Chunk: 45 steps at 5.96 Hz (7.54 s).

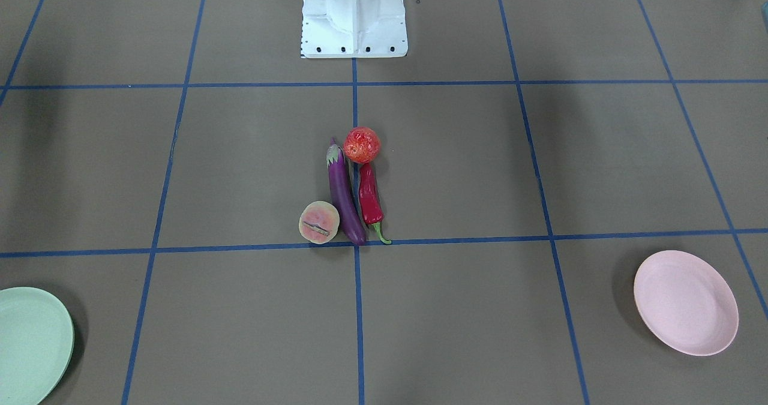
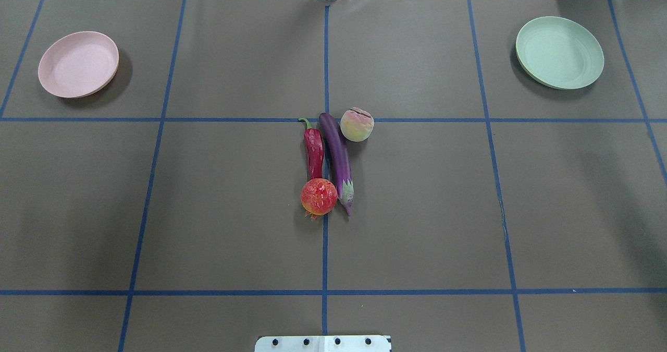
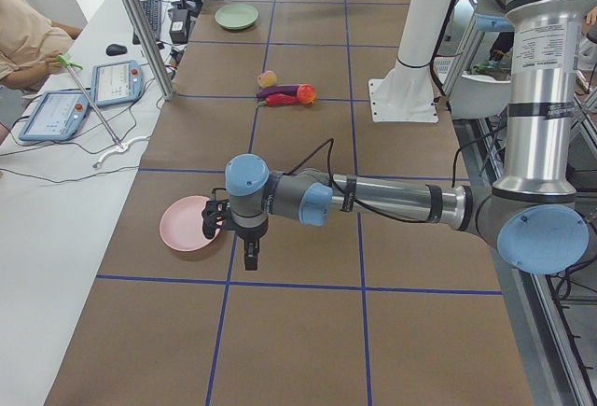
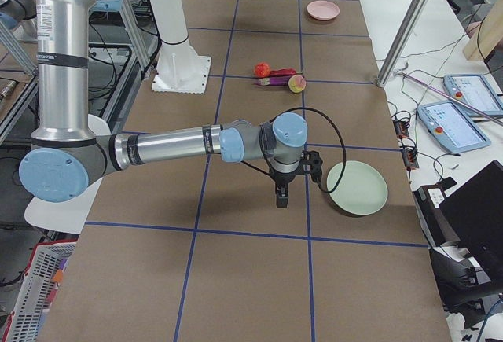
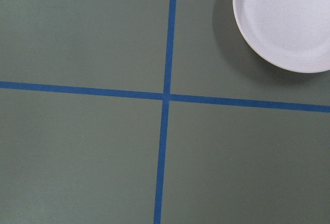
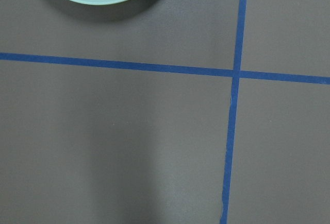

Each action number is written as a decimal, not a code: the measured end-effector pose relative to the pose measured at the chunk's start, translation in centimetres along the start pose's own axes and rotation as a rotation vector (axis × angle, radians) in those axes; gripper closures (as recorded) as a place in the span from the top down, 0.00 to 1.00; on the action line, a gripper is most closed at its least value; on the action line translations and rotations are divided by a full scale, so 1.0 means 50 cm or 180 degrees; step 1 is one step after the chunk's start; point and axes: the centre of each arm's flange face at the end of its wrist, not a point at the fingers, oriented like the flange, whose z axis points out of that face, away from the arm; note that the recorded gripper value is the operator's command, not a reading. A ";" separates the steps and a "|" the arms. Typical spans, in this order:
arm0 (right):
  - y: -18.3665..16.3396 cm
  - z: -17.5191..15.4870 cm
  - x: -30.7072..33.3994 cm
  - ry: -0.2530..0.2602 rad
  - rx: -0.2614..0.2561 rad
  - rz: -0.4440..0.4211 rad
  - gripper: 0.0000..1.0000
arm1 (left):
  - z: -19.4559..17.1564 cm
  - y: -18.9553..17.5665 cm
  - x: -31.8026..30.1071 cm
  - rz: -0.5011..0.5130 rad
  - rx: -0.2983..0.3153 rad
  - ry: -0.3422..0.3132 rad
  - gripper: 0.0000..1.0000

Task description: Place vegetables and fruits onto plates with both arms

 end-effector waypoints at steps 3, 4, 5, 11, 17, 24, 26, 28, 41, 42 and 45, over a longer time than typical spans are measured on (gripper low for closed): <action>0.003 0.003 0.003 0.0012 -0.0006 0.0005 1.00 | -0.020 0.010 0.004 -0.0013 0.0041 0.0022 1.00; 0.000 -0.002 -0.003 0.0010 0.0013 -0.0013 1.00 | -0.019 0.010 0.004 -0.0025 0.0037 0.0031 1.00; -0.003 -0.009 -0.014 -0.0012 0.0037 -0.0044 1.00 | -0.019 0.009 0.010 -0.0019 0.0033 0.0065 1.00; -0.020 0.048 0.014 -0.0294 0.0235 -0.0325 1.00 | 0.032 -0.037 0.446 0.0231 -0.0297 0.0871 1.00; -0.025 0.058 -0.018 -0.0428 0.0229 -0.0433 1.00 | 0.130 0.031 1.084 0.0067 -0.0350 0.0828 1.00; -0.029 0.058 -0.036 -0.0442 0.0224 -0.0446 1.00 | 0.324 0.134 1.436 0.0345 -0.0383 0.0478 0.91; -0.029 0.061 -0.034 -0.0439 0.0216 -0.0440 1.00 | 0.328 0.130 1.469 0.0345 -0.0399 0.0461 0.32; -0.029 0.064 -0.031 -0.0437 0.0207 -0.0431 1.00 | 0.330 0.127 1.474 0.0327 -0.0395 0.0449 0.00; -0.131 0.145 -1.014 -0.0680 0.0394 0.0599 1.00 | 0.307 -0.389 0.372 0.0373 -0.0157 -0.0481 0.82; -0.121 0.165 -1.073 -0.0644 0.0513 0.0762 1.00 | 0.315 -0.388 0.364 0.0376 -0.0179 -0.0494 0.99; -0.128 0.226 -1.195 -0.0670 0.0867 0.1508 1.00 | 0.316 -0.384 0.368 0.0399 -0.0160 -0.0480 0.99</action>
